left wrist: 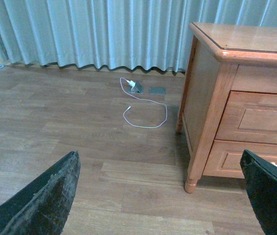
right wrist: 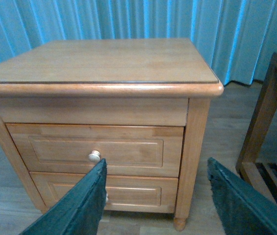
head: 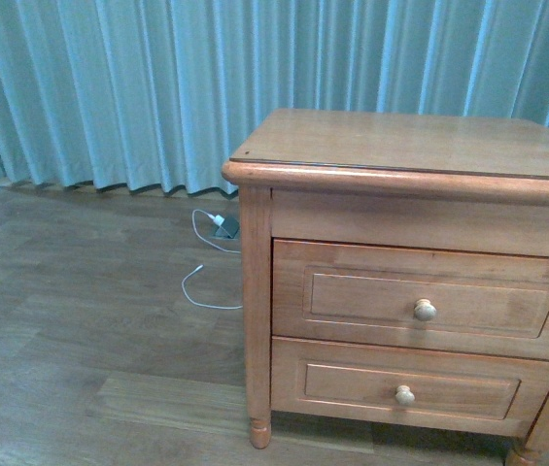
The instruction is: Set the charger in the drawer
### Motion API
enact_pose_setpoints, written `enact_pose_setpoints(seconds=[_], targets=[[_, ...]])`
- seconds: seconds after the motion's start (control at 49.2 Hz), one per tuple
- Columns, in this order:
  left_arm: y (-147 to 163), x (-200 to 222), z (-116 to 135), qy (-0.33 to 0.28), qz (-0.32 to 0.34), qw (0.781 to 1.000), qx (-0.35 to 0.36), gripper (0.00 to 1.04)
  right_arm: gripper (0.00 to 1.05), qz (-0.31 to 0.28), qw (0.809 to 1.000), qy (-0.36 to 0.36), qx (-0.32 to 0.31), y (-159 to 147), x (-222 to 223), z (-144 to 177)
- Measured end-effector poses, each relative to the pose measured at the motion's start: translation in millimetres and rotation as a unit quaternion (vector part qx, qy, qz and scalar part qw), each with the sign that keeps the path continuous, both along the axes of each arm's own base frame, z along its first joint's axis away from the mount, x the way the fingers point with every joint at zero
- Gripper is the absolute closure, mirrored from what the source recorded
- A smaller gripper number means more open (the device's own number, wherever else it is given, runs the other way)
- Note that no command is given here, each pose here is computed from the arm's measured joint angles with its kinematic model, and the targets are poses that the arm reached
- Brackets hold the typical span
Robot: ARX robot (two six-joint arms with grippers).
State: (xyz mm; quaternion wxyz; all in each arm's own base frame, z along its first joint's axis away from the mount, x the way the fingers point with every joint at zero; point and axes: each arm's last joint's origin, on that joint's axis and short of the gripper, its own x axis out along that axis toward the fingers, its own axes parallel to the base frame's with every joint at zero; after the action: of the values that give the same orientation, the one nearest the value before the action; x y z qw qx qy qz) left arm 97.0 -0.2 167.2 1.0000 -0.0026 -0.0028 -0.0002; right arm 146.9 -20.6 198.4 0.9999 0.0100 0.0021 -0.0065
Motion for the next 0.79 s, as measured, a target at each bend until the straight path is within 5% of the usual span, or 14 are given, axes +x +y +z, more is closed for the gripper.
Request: enact_pose_setpoints(seconds=[0.223,0.792], targets=[[0.0,0.0,0.0,0.000,0.000,1.000,0.000,0.06,1.03,-0.008,1.000,0.001,-0.007,15.5,-14.8,-15.1],[0.0,0.0,-0.1,0.000,0.000,1.000,0.000,0.06,1.03,0.005,1.000,-0.007,-0.009,20.3,-32.0,-29.9]])
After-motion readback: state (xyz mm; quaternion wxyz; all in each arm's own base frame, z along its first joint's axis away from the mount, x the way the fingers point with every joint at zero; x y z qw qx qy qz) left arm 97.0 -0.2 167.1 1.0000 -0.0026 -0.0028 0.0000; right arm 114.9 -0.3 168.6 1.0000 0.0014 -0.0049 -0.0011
